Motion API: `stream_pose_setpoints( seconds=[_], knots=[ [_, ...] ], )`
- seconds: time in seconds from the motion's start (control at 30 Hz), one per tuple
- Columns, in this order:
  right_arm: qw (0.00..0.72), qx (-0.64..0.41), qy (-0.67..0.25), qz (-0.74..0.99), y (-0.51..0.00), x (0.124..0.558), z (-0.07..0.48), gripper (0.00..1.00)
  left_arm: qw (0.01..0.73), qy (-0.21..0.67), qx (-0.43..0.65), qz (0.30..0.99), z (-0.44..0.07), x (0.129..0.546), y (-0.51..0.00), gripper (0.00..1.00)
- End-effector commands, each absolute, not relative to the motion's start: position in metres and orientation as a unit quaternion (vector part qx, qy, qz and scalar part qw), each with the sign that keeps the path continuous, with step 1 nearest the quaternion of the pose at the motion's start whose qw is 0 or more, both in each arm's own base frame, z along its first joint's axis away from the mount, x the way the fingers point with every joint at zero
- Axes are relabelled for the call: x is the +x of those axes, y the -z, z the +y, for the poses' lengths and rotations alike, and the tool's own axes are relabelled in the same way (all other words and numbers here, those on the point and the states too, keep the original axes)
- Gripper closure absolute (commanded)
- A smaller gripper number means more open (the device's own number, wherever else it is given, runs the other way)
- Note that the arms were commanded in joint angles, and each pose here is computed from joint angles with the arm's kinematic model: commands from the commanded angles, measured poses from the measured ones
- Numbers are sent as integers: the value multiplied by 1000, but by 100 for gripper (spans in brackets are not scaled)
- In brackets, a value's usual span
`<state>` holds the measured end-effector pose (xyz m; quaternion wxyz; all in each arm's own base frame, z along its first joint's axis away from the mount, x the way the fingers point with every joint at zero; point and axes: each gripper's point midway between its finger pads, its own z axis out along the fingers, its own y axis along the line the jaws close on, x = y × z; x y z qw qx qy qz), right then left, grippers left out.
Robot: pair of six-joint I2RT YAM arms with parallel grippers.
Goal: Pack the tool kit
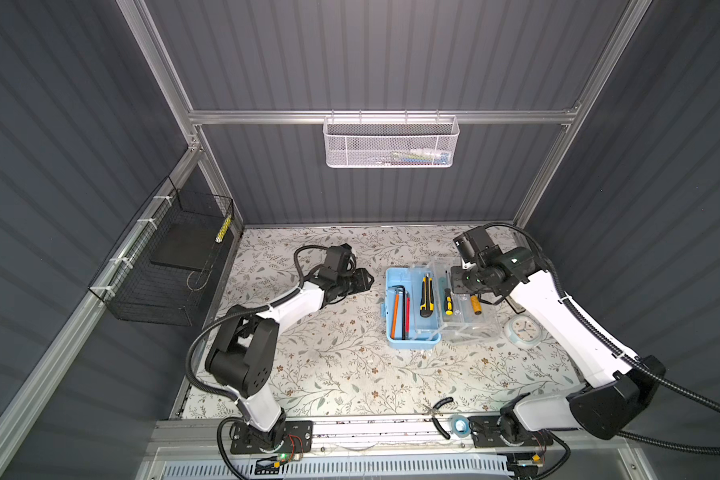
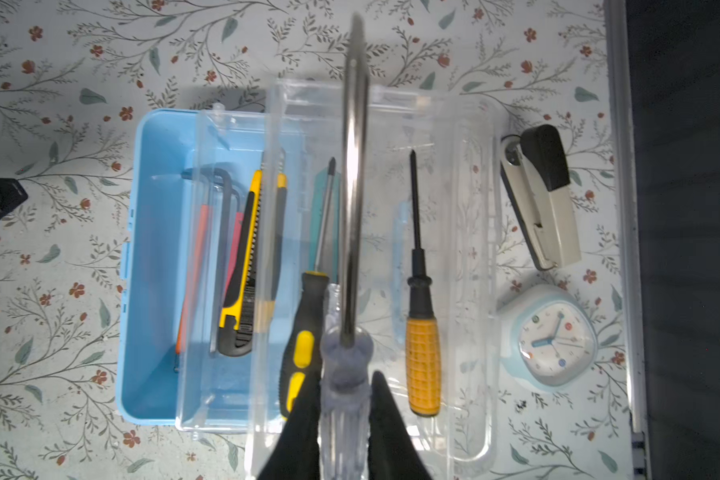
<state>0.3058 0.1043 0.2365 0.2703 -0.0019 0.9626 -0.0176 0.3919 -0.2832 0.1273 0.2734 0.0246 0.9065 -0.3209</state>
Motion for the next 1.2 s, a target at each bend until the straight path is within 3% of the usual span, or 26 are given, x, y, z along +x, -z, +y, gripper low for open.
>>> stream_pose_setpoints(
  seconds=[0.0, 0.2, 0.7, 1.0, 1.17],
  knots=[
    [268, 7, 22, 963, -233, 296, 90, 100, 251, 340, 54, 905, -316, 390, -124, 53],
    [251, 9, 22, 968, -219, 291, 85, 100, 235, 346, 77, 905, -344, 393, -116, 53],
    [209, 15, 9, 978, -177, 295, 83, 100, 231, 328, 82, 912, -345, 400, -108, 53],
    [209, 14, 3, 978, -179, 296, 81, 57, 246, 309, 95, 914, -344, 409, -118, 54],
    [240, 28, 2, 970, -195, 299, 75, 52, 247, 307, 96, 914, -346, 413, -119, 54]
  ],
)
